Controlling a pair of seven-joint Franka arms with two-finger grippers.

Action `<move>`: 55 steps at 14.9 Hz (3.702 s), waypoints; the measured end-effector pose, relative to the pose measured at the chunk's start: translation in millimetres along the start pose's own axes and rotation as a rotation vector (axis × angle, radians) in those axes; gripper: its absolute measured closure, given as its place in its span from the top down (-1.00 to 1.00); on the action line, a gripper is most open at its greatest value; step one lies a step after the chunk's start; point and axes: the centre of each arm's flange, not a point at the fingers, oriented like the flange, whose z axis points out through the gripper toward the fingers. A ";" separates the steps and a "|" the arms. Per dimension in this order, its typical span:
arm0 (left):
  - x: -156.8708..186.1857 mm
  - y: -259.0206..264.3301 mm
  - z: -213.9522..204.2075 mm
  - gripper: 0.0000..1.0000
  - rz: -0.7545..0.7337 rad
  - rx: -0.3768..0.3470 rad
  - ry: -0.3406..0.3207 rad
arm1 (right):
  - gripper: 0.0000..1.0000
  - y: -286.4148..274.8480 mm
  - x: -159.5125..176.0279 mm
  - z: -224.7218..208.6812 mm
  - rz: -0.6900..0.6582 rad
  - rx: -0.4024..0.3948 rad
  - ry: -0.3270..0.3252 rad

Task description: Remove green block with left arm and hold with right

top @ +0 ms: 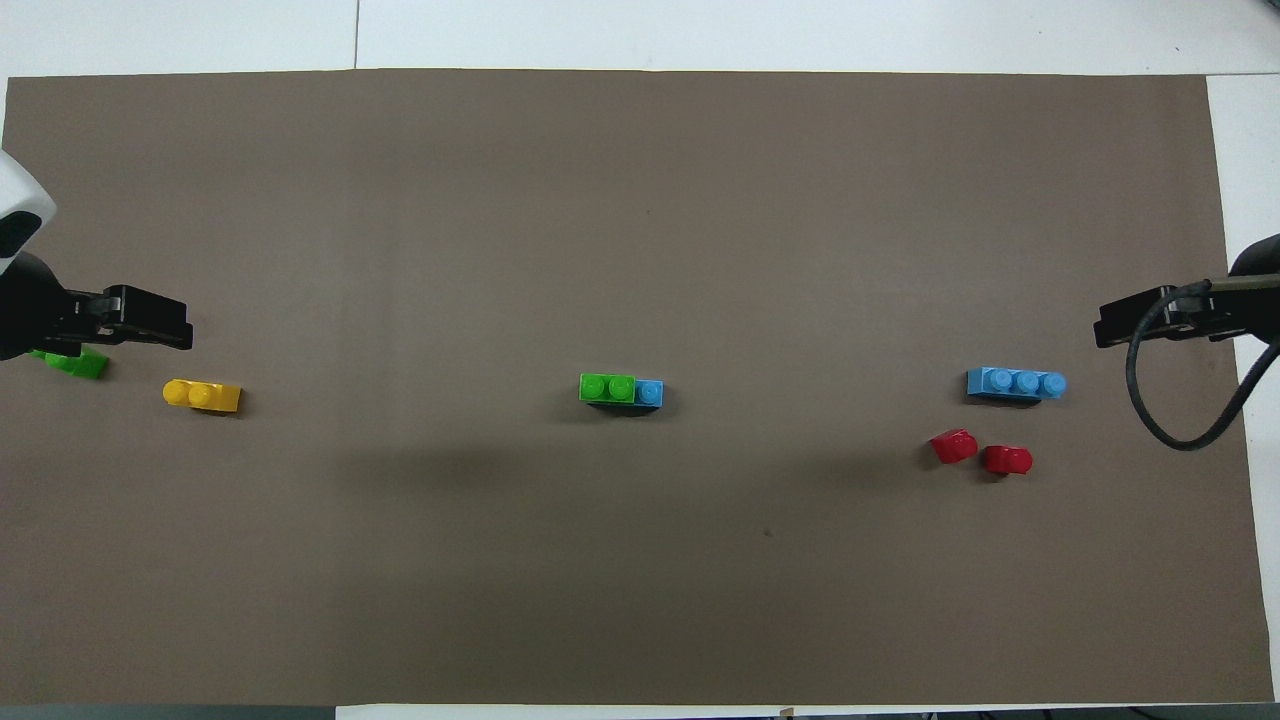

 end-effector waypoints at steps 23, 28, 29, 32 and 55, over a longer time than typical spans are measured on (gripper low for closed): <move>-10.2 14.3 -4.6 1.00 -0.024 0.001 -0.007 | 1.00 -41.6 4.7 11.3 0.528 0.015 -0.003; -26.9 72.9 8.6 1.00 -0.167 0.011 -0.023 | 1.00 -103.2 2.9 34.1 0.855 0.113 -0.064; -31.4 87.5 10.5 1.00 -0.212 0.012 -0.016 | 1.00 -113.0 2.7 40.6 0.923 0.139 -0.082; -44.4 132.6 15.7 1.00 -0.392 -0.018 0.017 | 1.00 -139.7 1.0 57.3 1.065 0.181 -0.119; -52.8 324.3 165.6 1.00 -1.471 -0.153 -0.017 | 1.00 -269.0 -8.2 188.3 1.594 0.347 -0.307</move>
